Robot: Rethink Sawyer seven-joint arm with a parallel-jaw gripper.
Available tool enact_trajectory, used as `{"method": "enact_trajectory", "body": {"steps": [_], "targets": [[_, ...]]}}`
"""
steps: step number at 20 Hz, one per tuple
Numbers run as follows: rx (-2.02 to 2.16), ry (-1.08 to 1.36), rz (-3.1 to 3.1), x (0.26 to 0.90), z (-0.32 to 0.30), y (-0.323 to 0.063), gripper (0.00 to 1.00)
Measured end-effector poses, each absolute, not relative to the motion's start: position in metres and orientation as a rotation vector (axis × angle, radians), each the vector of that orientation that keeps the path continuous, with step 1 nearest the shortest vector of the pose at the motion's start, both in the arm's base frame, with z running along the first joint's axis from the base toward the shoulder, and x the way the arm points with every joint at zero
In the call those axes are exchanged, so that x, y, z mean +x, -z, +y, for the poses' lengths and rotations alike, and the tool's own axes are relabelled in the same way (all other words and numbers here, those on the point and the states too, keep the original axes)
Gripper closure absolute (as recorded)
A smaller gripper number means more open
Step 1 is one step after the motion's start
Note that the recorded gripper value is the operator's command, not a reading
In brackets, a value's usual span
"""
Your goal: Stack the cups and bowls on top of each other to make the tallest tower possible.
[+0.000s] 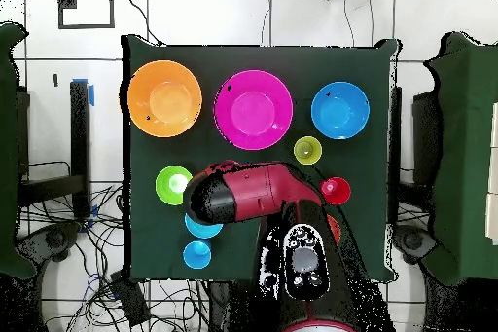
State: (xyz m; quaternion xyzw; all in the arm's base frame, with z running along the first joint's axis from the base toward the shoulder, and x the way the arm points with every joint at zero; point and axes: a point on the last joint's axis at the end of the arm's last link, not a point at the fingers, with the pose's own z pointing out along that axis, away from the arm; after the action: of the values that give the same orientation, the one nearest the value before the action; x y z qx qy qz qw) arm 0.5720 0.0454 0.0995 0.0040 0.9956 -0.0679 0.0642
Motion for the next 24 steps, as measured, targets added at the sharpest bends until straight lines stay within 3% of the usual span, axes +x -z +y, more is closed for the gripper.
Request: {"method": "enact_trajectory", "body": {"steps": [5, 18, 24], "targets": [[0.107, 0.167, 3.004, 0.567, 0.026, -0.098, 0.00], [0.506, 0.116, 2.939, 0.533, -0.113, -0.101, 0.00], [0.586, 0.091, 2.910, 0.535, -0.144, -0.104, 0.00]]}}
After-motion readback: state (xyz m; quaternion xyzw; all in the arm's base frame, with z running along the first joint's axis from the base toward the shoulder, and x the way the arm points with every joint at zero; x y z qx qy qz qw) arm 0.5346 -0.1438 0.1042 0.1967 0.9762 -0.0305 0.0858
